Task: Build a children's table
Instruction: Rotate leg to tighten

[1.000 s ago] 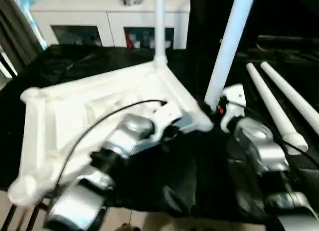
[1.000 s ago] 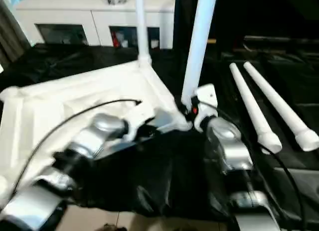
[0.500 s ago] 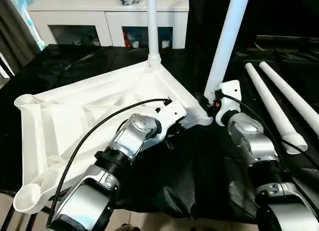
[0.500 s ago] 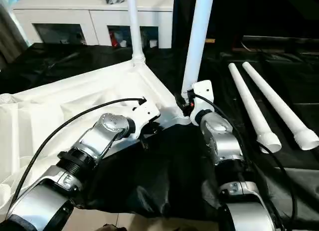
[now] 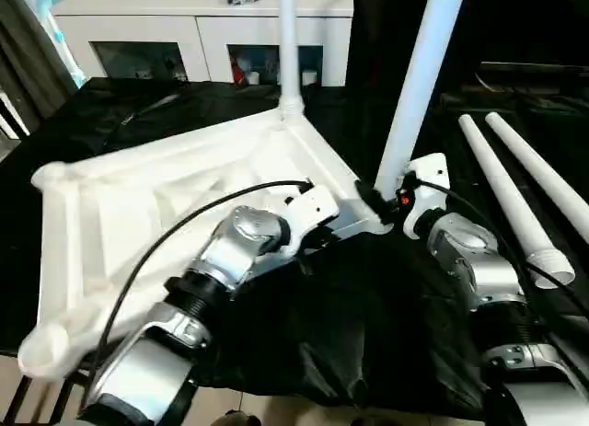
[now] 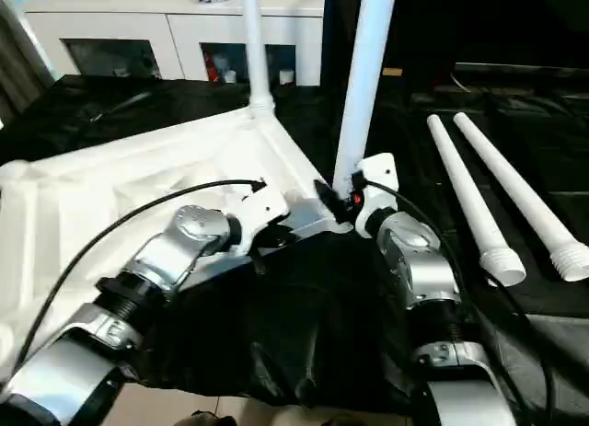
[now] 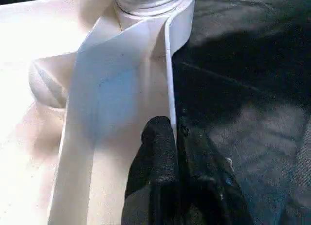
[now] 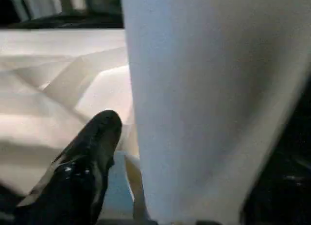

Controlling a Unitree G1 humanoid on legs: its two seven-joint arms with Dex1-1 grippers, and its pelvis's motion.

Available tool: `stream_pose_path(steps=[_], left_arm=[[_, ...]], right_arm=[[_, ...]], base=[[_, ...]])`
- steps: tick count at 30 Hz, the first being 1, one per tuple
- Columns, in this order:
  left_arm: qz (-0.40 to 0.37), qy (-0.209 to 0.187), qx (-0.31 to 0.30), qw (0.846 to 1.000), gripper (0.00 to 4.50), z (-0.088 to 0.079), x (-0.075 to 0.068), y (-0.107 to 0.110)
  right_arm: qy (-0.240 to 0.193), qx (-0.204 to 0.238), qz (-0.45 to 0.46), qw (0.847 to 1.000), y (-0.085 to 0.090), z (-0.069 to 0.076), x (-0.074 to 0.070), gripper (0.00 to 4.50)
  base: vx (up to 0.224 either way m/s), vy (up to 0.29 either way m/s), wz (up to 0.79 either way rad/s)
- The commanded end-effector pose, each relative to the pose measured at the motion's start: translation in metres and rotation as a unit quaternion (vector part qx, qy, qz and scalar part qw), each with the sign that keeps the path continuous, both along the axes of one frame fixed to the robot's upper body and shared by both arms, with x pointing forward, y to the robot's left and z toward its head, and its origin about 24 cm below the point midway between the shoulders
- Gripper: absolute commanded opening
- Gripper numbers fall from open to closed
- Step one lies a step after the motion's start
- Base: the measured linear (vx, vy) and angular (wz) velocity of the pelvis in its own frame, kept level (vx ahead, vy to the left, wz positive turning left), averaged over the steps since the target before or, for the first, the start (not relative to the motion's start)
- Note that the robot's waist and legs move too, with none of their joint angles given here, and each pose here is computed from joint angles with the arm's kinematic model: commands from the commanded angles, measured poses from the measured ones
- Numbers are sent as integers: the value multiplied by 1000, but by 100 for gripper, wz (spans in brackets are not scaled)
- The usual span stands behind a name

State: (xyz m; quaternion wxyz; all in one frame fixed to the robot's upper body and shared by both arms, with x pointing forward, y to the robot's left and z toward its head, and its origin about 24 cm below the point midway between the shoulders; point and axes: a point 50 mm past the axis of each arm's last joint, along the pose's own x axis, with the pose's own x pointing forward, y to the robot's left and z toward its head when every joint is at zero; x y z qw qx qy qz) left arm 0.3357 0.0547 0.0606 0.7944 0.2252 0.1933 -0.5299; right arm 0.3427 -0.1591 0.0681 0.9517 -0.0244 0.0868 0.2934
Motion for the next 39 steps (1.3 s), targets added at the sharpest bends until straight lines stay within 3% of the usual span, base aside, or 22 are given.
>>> stream_pose_path(steps=[1,14,22,28,32,35,39], left_arm=[[-60,-37,-28,997,0,19,-3,-9],[-168,0,-45,985,0,20,-12,19],[-209,16,-26,977,0,19,-15,31],[-215,21,-19,976,0,16,-16,34],[-209,24,-19,978,0,15,-16,34],[-155,17,-20,988,0,12,-8,30],[-59,-14,-32,998,0,11,4,12]], right_arm=[[19,-11,75,997,11,-4,-9,350],[79,-67,244,964,-2,-5,-43,350],[111,-98,300,942,-8,-6,-57,269],[120,-101,307,939,-7,-10,-63,260],[125,-91,303,940,-6,-12,-66,259],[120,-56,251,959,-2,-18,-65,259],[111,-33,96,989,8,-33,-50,259]], base=[[0,0,0],[0,0,0],[0,0,0],[0,0,0],[0,0,0],[0,0,0],[0,0,0]])
